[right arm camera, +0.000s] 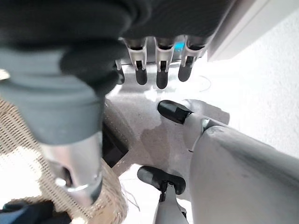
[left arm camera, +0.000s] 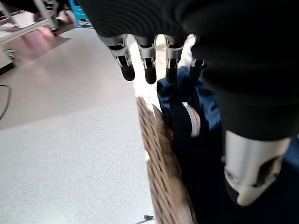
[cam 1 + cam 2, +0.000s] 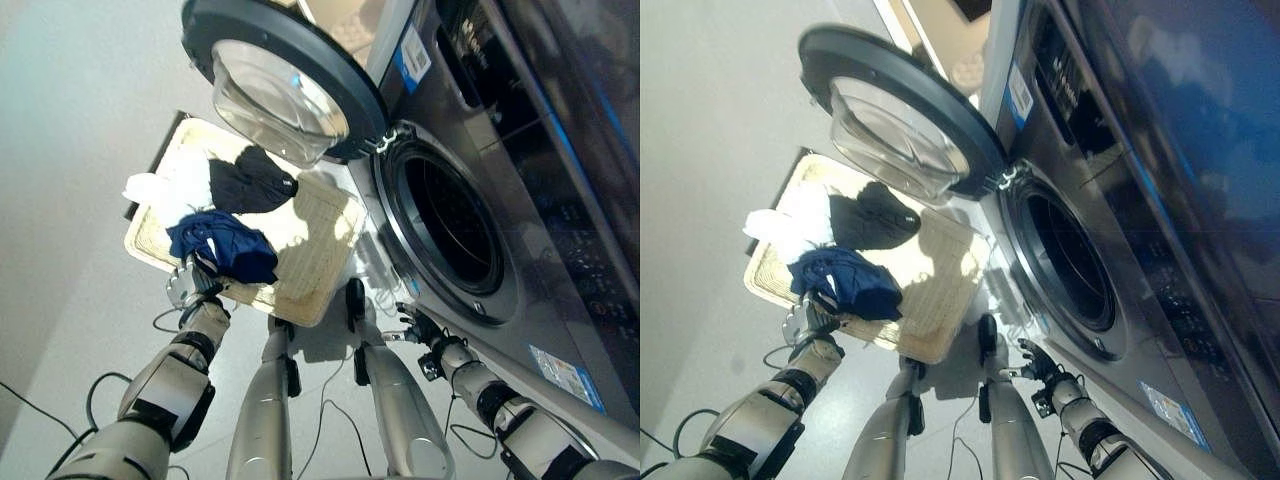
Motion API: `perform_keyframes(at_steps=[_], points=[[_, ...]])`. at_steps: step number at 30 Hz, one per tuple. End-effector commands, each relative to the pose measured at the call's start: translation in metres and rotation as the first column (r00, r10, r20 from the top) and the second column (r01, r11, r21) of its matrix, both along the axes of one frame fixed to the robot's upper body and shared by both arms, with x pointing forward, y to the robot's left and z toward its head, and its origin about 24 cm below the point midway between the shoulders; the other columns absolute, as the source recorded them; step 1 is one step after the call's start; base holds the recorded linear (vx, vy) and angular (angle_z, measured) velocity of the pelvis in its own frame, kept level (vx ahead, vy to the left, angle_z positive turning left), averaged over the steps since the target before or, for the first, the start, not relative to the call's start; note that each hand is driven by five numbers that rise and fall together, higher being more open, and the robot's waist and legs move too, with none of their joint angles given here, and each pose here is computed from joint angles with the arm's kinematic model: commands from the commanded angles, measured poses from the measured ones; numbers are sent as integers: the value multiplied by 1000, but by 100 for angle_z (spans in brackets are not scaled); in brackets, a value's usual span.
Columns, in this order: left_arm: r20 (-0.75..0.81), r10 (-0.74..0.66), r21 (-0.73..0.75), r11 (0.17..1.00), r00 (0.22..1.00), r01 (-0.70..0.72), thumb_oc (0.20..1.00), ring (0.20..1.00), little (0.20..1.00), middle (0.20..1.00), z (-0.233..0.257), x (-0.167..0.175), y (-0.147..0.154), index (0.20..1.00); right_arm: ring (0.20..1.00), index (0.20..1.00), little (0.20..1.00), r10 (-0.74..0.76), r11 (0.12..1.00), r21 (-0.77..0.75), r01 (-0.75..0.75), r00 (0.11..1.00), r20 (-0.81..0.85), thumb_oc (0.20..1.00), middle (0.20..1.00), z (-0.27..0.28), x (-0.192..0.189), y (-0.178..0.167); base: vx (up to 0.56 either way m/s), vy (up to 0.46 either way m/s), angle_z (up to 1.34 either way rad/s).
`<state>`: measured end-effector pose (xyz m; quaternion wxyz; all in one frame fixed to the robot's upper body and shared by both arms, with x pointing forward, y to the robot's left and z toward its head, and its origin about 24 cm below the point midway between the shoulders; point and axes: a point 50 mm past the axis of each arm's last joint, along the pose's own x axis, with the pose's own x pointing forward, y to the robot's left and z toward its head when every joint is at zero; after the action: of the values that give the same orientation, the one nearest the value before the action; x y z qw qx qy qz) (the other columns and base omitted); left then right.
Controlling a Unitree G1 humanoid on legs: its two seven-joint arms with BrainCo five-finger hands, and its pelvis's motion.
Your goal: Put the clothes into the washing machine.
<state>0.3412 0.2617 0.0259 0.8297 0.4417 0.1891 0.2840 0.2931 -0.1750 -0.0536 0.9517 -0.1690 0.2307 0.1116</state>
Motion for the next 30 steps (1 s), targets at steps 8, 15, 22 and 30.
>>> perform_keyframes(at_steps=[8, 15, 22, 30], points=[[49, 83, -92, 993, 995, -78, 1000, 1000, 1000, 1000, 34, 14, 22, 1000, 1000, 1000, 1000, -8, 990, 139, -11, 991, 133, 1000, 1000, 21, 10, 21, -7, -52, -1], [109, 120, -133, 985, 987, -106, 1000, 1000, 1000, 1000, 56, 24, 24, 1000, 1000, 1000, 1000, -30, 978, 208, -9, 982, 186, 1000, 1000, 33, 15, 29, -4, -47, 0], [126, 183, -148, 975, 975, -164, 200, 200, 200, 200, 82, 29, 36, 200, 1000, 1000, 1000, -41, 965, 261, -24, 969, 244, 1000, 1000, 45, 18, 34, -12, -72, -1], [529, 361, -594, 804, 768, 32, 200, 200, 200, 200, 120, 41, 35, 200, 1000, 1000, 1000, -37, 959, 280, -31, 972, 234, 1000, 1000, 39, 12, 40, -10, -71, 1]])
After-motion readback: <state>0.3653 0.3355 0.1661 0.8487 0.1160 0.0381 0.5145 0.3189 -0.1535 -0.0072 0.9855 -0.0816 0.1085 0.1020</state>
